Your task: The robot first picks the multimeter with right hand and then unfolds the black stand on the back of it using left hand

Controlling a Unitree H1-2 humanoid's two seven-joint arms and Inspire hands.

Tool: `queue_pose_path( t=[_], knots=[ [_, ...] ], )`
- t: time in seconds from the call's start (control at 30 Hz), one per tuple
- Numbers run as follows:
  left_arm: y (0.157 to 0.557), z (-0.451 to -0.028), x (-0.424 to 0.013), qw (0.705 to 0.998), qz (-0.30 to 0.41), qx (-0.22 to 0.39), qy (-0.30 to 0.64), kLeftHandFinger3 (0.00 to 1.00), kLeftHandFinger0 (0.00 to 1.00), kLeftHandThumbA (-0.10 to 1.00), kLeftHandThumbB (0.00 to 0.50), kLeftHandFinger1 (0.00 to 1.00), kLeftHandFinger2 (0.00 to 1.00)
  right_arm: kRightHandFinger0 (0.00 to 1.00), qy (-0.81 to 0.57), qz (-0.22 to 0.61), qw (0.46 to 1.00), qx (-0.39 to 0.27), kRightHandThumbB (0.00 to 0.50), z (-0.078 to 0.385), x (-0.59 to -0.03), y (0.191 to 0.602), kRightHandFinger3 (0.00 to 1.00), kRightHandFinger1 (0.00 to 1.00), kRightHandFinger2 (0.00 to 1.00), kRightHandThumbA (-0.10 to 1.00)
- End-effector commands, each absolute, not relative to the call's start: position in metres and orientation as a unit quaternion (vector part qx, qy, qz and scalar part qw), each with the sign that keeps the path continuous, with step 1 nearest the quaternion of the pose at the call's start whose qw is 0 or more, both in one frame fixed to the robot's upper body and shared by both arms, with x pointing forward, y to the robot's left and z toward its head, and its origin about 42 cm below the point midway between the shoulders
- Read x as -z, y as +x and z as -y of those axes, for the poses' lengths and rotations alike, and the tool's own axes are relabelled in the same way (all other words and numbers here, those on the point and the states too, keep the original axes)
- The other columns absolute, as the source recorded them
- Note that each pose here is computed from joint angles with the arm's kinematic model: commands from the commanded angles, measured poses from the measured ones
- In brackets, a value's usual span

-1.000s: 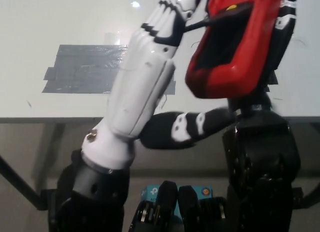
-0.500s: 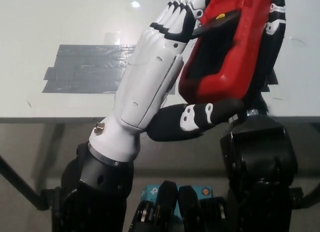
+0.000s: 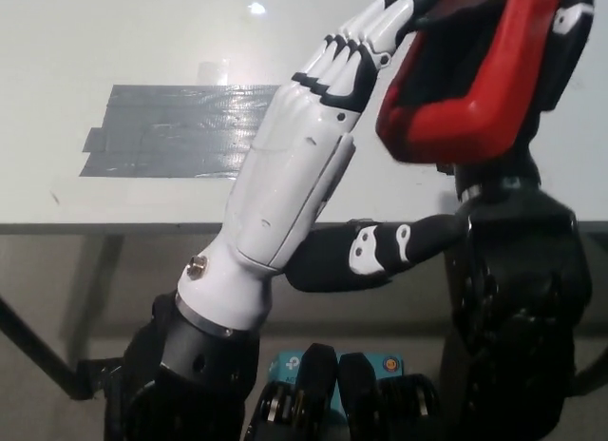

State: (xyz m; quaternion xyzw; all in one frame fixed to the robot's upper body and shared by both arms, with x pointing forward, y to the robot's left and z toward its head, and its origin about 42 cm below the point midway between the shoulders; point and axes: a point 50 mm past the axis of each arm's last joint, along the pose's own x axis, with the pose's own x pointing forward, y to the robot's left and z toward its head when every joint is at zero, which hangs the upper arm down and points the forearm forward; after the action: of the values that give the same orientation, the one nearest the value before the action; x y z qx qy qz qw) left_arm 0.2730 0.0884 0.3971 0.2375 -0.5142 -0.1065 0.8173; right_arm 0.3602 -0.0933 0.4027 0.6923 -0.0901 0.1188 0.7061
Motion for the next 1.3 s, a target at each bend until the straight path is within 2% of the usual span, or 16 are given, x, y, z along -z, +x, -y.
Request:
queue_pose_path(
  t=[0.0, 0.07, 0.13, 0.2, 0.23, 0.3, 0.5, 0.57, 0.67, 0.7, 0.73, 0.8, 0.83, 0.93, 1.1, 1.27],
  knots=[
    [0.268, -0.081, -0.399, 0.808, 0.531, 0.099, 0.234, 1.0, 1.0, 1.0, 0.308, 1.0, 1.0, 0.02, 0.667, 0.127, 0.721, -0.137, 0.102, 0.073, -0.451, 0.352, 0.77, 0.34, 0.63, -0.03],
    [0.267, -0.08, -0.398, 0.81, 0.529, 0.099, 0.232, 1.0, 1.0, 1.0, 0.31, 1.0, 1.0, 0.0, 0.661, 0.138, 0.722, -0.153, 0.06, 0.07, -0.457, 0.353, 0.74, 0.32, 0.59, 0.02],
    [0.267, -0.079, -0.397, 0.812, 0.528, 0.1, 0.229, 1.0, 1.0, 1.0, 0.311, 1.0, 1.0, 0.0, 0.654, 0.141, 0.728, -0.146, 0.065, 0.069, -0.46, 0.354, 0.75, 0.28, 0.58, 0.05],
    [0.267, -0.079, -0.396, 0.814, 0.524, 0.102, 0.228, 1.0, 1.0, 1.0, 0.322, 1.0, 1.0, 0.0, 0.674, 0.138, 0.711, -0.146, 0.07, 0.067, -0.463, 0.354, 0.77, 0.26, 0.58, -0.02],
    [0.267, -0.078, -0.394, 0.815, 0.524, 0.103, 0.225, 1.0, 1.0, 1.0, 0.317, 1.0, 1.0, 0.0, 0.684, 0.14, 0.699, -0.154, 0.054, 0.066, -0.464, 0.354, 0.8, 0.26, 0.59, -0.05],
    [0.267, -0.078, -0.392, 0.814, 0.525, 0.102, 0.225, 1.0, 1.0, 1.0, 0.311, 1.0, 1.0, 0.0, 0.686, 0.145, 0.694, -0.163, 0.035, 0.066, -0.465, 0.354, 0.81, 0.26, 0.59, -0.05],
    [0.266, -0.075, -0.387, 0.811, 0.53, 0.099, 0.227, 1.0, 1.0, 1.0, 0.313, 1.0, 1.0, 0.0, 0.703, 0.149, 0.68, -0.147, 0.058, 0.065, -0.468, 0.356, 0.84, 0.28, 0.63, -0.1],
    [0.265, -0.074, -0.385, 0.81, 0.531, 0.099, 0.23, 1.0, 1.0, 1.0, 0.321, 1.0, 1.0, 0.0, 0.706, 0.145, 0.674, -0.162, 0.03, 0.066, -0.467, 0.356, 0.83, 0.28, 0.62, -0.09],
    [0.266, -0.077, -0.384, 0.806, 0.534, 0.091, 0.238, 1.0, 1.0, 1.0, 0.333, 1.0, 1.0, 0.0, 0.677, 0.162, 0.704, -0.142, 0.018, 0.073, -0.462, 0.357, 0.84, 0.27, 0.64, -0.06],
    [0.266, -0.078, -0.384, 0.805, 0.535, 0.087, 0.241, 1.0, 1.0, 1.0, 0.337, 1.0, 1.0, 0.0, 0.682, 0.162, 0.7, -0.139, 0.018, 0.073, -0.462, 0.358, 0.9, 0.28, 0.66, -0.1],
    [0.266, -0.082, -0.385, 0.802, 0.537, 0.078, 0.248, 1.0, 1.0, 1.0, 0.337, 1.0, 1.0, 0.0, 0.693, 0.16, 0.69, -0.136, 0.033, 0.075, -0.459, 0.359, 0.9, 0.28, 0.66, -0.1],
    [0.266, -0.086, -0.385, 0.804, 0.537, 0.069, 0.246, 1.0, 1.0, 1.0, 0.341, 1.0, 1.0, 0.0, 0.707, 0.151, 0.678, -0.134, 0.036, 0.079, -0.456, 0.361, 0.95, 0.32, 0.67, -0.1],
    [0.267, -0.09, -0.385, 0.805, 0.538, 0.065, 0.242, 1.0, 1.0, 1.0, 0.346, 1.0, 1.0, 0.0, 0.72, 0.149, 0.664, -0.138, 0.034, 0.084, -0.452, 0.364, 1.0, 0.38, 0.69, -0.1],
    [0.267, -0.101, -0.384, 0.805, 0.54, 0.056, 0.238, 1.0, 1.0, 1.0, 0.341, 1.0, 1.0, 0.0, 0.727, 0.146, 0.659, -0.126, 0.045, 0.096, -0.443, 0.373, 1.0, 0.41, 0.72, -0.1],
    [0.259, -0.116, -0.381, 0.802, 0.545, 0.055, 0.239, 1.0, 1.0, 1.0, 0.295, 1.0, 1.0, 0.0, 0.729, 0.134, 0.665, -0.096, 0.026, 0.112, -0.428, 0.392, 1.0, 0.38, 0.69, -0.1],
    [0.25, -0.127, -0.377, 0.797, 0.546, 0.045, 0.253, 1.0, 1.0, 1.0, 0.304, 1.0, 1.0, 0.0, 0.73, 0.123, 0.67, -0.06, 0.039, 0.12, -0.414, 0.409, 1.0, 0.35, 0.68, -0.1]
  ],
)
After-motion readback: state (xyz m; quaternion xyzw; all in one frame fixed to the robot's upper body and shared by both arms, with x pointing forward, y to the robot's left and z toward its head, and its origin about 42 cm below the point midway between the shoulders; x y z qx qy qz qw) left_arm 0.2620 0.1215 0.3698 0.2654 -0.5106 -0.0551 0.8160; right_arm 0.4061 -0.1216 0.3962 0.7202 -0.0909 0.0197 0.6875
